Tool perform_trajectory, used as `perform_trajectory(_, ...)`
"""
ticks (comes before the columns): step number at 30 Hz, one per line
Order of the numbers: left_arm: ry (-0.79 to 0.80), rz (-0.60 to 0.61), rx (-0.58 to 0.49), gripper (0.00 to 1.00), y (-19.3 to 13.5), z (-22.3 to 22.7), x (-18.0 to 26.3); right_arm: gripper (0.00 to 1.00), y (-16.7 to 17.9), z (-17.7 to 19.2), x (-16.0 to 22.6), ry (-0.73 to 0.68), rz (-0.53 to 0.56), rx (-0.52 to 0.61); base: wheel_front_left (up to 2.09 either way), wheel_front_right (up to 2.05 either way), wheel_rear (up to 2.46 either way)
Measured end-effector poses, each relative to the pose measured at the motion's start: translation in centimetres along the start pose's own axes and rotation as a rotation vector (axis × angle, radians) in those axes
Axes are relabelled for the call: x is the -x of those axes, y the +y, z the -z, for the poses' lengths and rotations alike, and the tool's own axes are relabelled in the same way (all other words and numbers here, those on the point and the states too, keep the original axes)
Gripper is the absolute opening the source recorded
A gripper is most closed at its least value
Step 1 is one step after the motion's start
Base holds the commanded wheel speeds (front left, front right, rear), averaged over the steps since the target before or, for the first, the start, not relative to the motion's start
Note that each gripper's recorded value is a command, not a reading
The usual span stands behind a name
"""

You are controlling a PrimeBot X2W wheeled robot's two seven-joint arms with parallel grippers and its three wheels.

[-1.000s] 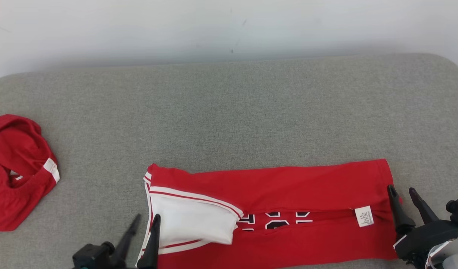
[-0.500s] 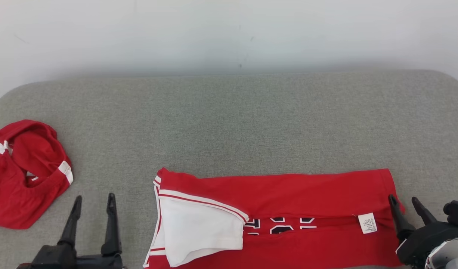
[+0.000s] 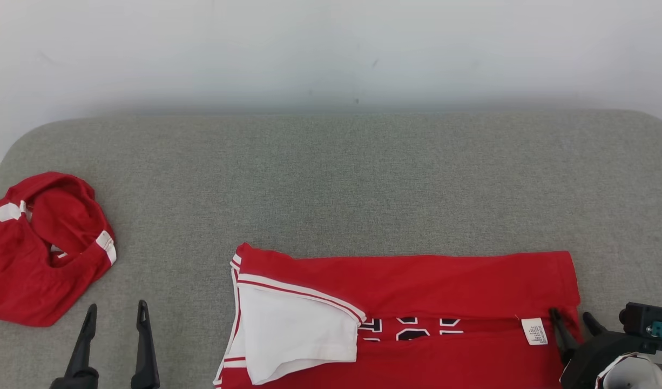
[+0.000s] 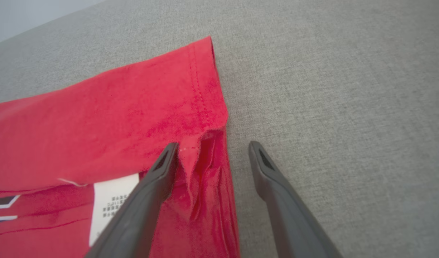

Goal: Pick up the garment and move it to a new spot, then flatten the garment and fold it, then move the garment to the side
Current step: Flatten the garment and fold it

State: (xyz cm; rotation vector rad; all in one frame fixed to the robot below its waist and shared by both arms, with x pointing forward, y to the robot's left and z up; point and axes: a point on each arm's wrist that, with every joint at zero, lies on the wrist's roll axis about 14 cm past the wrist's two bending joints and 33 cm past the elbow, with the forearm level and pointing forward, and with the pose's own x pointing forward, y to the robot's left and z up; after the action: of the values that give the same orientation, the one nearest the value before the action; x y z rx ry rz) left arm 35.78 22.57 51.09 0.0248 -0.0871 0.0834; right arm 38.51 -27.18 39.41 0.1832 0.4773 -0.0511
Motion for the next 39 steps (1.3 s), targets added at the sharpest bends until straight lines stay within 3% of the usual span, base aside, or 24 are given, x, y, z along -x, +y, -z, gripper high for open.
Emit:
perform_trajectory(5,0.017,-0.003,-0.012,1.00,-0.1,0.6,0.2,1.00,0.7,0.9,-0.4,0.037,-0.009,-0.006,0.00,0.00,0.00)
perform_trajectory(6,0.019,-0.008,-0.013,1.00,0.0,0.6,0.3,0.83,0.8,1.0,-0.5,0.042,-0.010,-0.011,0.00,0.00,0.00)
perform_trajectory(8,0.021,-0.011,-0.012,1.00,0.2,0.7,0.3,0.00,0.9,1.1,-0.6,0.051,-0.011,-0.017,0.00,0.00,0.00)
perform_trajectory(16,0.019,-0.031,0.003,1.00,0.6,0.7,0.6,0.00,-0.1,0.4,-0.4,0.026,0.012,-0.036,0.00,0.00,0.00)
perform_trajectory(23,0.009,-0.027,0.003,1.00,0.5,0.4,0.9,0.00,-7.9,-3.8,1.9,-0.085,0.173,0.007,0.00,0.00,0.00)
perform_trajectory(27,0.005,-0.037,-0.002,1.00,0.9,0.3,1.3,0.00,-9.4,-5.5,3.0,-0.142,0.199,0.022,0.00,0.00,0.00)
perform_trajectory(32,0.000,-0.035,0.001,1.00,0.8,0.1,1.4,0.00,-7.3,-7.9,3.6,-0.230,0.127,0.045,0.00,0.00,0.00)
perform_trajectory(39,0.000,-0.018,0.003,1.00,0.2,0.1,1.5,0.00,-0.3,-9.5,3.6,-0.300,-0.065,0.038,0.00,0.00,0.00)
